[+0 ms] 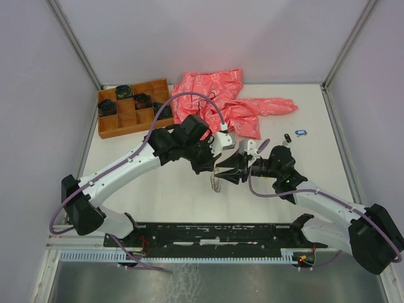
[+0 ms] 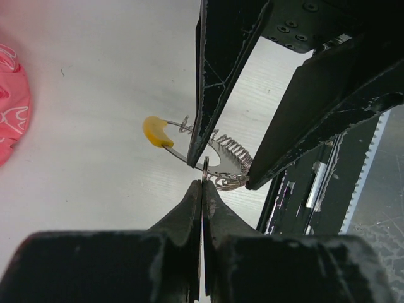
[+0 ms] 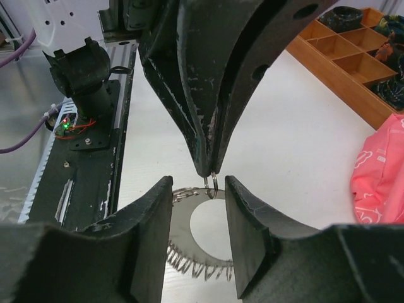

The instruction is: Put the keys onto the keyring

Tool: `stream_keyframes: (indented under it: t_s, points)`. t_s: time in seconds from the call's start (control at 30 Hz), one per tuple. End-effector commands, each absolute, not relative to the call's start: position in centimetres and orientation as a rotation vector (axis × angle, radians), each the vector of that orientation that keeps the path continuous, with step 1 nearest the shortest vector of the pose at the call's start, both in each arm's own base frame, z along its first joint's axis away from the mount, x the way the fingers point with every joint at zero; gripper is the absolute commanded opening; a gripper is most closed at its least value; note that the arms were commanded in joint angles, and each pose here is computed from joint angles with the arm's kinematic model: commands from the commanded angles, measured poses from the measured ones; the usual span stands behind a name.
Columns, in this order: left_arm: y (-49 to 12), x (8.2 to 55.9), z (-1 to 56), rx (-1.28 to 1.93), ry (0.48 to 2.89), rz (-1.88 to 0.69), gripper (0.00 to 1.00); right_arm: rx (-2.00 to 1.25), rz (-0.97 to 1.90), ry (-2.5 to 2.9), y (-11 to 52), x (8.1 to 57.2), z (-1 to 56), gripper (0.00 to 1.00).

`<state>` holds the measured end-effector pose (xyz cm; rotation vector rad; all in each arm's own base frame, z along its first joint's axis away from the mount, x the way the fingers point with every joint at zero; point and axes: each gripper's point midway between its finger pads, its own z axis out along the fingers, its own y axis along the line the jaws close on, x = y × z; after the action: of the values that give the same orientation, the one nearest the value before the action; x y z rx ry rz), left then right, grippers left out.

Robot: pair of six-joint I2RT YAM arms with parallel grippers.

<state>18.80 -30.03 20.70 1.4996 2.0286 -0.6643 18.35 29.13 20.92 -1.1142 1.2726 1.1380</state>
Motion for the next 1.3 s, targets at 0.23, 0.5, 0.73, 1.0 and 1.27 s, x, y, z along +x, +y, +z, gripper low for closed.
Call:
stream_keyframes:
  t_s: [0.23,0.5,0.73,1.0,1.27]
  points:
    - [-30.9,18.3,23.6,1.527,1.856,-0.726,0.03,-1.202,1.141,1.169,30.2,18.0,23.4,0.34]
    - [-30.9,18.0,23.7,1.537,1.844,-0.742,0.03,-1.208,1.143,1.21,30.3,18.2,22.4,0.21]
    - [-31.1,18.2,23.5,1.491,1.857,-0.746,0.1,-1.187,1.146,1.199,30.4,18.3,23.1,0.01]
    - [-30.7,19.9,27.4,1.115,1.692,-0.835,0.35,-1.081,1.144,1.151,30.1,18.7,25.1,0.01]
    - [-28.7,20.3,29.0,0.888,1.509,-1.093,0.41,-0.977,1.147,1.101,29.9,19.2,26.7,0.01]
